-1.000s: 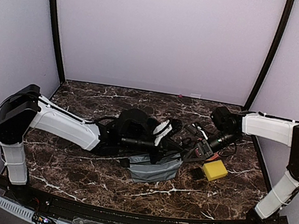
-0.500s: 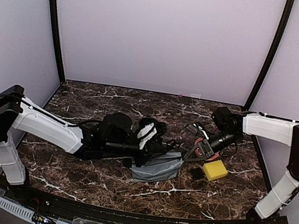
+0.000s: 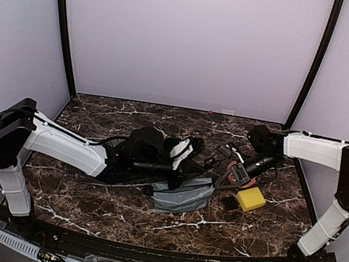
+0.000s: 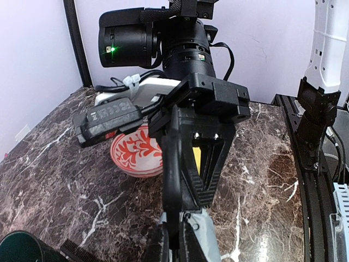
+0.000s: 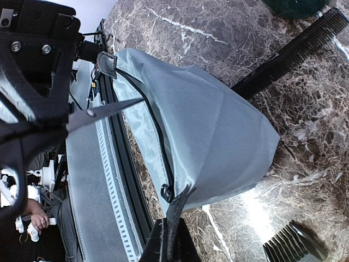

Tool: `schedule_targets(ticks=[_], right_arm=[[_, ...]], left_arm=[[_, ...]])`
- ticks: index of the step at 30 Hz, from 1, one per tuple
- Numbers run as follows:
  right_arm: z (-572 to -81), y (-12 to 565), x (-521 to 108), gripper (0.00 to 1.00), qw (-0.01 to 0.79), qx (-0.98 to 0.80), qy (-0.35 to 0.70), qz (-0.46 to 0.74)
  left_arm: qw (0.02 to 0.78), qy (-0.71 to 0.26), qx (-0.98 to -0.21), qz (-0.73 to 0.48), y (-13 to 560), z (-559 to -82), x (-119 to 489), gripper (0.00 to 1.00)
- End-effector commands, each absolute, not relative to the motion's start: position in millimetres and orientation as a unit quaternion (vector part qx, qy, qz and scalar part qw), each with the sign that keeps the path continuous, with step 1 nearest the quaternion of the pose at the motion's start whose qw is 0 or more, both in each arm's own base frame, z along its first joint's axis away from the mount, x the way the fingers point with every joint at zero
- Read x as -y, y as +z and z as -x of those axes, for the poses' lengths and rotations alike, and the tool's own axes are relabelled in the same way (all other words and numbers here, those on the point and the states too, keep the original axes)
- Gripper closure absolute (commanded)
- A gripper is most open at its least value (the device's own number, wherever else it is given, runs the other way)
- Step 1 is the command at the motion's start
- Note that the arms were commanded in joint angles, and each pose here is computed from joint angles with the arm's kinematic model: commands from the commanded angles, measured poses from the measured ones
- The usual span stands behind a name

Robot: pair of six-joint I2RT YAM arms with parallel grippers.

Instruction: Sort the hair-cutting tools

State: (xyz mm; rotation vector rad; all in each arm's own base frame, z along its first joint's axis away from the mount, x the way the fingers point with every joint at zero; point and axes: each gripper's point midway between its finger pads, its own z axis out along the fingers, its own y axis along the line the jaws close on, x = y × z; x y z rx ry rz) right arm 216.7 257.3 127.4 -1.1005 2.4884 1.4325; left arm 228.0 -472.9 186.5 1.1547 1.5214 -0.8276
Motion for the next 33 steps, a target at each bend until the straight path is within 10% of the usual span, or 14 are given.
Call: schedule_targets(ticks=[1, 33], right_arm=[[-215.6, 137.8, -255.9, 1.0, 0.048, -0.801, 0.473, 0.363], [-220.9, 139.6, -251.2, 1.0, 0.061, -0.805, 0.469, 0.358]], left_arm=[[0.525, -0.364, -0.596, -0.486, 206.7, -228.6, 492.9, 1.0], [0.424, -0.302, -0.687, -0.507, 139.2, -207.5, 437.3, 1.0]])
